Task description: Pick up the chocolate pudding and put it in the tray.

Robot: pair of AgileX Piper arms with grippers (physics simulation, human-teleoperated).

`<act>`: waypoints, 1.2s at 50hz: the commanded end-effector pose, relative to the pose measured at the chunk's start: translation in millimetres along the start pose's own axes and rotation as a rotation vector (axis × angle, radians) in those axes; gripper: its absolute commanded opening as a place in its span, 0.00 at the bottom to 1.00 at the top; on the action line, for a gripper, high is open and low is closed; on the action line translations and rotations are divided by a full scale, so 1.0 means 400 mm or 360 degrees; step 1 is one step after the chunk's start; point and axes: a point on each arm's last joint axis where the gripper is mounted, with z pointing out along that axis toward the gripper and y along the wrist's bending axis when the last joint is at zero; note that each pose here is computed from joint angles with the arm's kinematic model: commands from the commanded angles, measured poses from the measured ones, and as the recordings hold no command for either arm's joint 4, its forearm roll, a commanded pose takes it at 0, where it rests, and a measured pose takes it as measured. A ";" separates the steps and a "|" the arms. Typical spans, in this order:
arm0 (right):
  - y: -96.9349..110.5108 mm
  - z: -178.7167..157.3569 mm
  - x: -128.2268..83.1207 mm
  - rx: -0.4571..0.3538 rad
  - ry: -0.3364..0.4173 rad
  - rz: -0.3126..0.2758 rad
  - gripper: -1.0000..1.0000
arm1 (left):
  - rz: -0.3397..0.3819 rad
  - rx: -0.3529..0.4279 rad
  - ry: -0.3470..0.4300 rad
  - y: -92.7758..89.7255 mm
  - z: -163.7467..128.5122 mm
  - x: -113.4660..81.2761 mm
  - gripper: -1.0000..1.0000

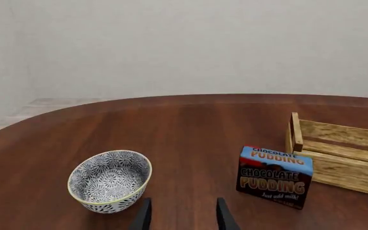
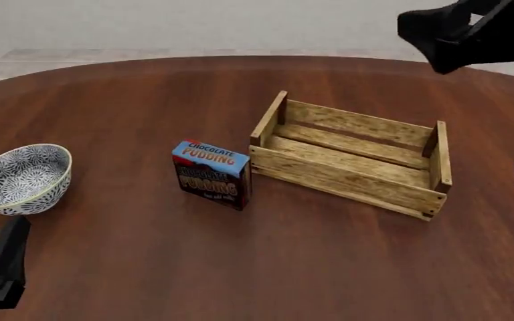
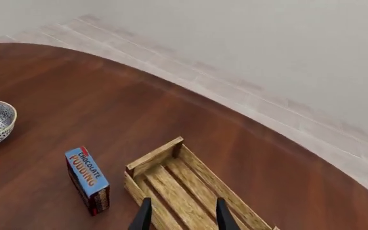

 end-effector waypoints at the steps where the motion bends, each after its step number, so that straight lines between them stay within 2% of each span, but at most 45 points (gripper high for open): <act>1: 0.037 0.099 -0.047 -0.0132 0.0027 -0.0087 1.00 | 0.0000 0.0000 0.0000 0.000 0.000 0.000 1.00; 2: 0.057 0.114 -0.044 -0.0179 0.0036 -0.0136 1.00 | 0.0000 0.0000 0.0000 0.000 0.000 0.000 1.00; 3: 0.057 0.114 -0.044 -0.0179 0.0036 -0.0136 1.00 | 0.0000 0.0000 0.0000 0.000 0.000 0.000 1.00; 5: 0.054 0.131 -0.051 -0.0174 0.0049 -0.0078 1.00 | 0.0000 0.0000 0.0000 0.000 0.000 0.000 1.00; 11: 0.066 0.161 -0.068 -0.0203 0.0042 -0.0133 1.00 | 0.0000 0.0000 0.0000 0.000 0.000 0.000 1.00; 21: 0.090 0.230 -0.085 -0.0256 0.0095 -0.0132 1.00 | 0.0000 0.0000 0.0000 0.000 0.000 0.000 1.00; 25: 0.115 0.259 -0.084 -0.0303 0.0117 -0.0139 1.00 | 0.0000 0.0000 0.0000 0.000 0.000 0.000 1.00; 26: 0.119 0.265 -0.085 -0.0309 0.0125 -0.0117 1.00 | 0.0000 0.0000 0.0000 0.000 0.000 0.000 1.00; 42: 0.181 0.342 -0.062 -0.0404 0.0189 -0.0177 1.00 | 0.0000 0.0000 0.0000 0.000 0.000 0.000 1.00; 47: 0.183 0.365 -0.050 -0.0399 0.0210 -0.0173 1.00 | 0.0000 0.0000 0.0000 0.000 0.000 0.000 1.00; 60: 0.242 0.394 -0.048 -0.0503 0.0257 -0.0269 1.00 | 0.0000 0.0000 0.0000 0.000 0.000 0.000 1.00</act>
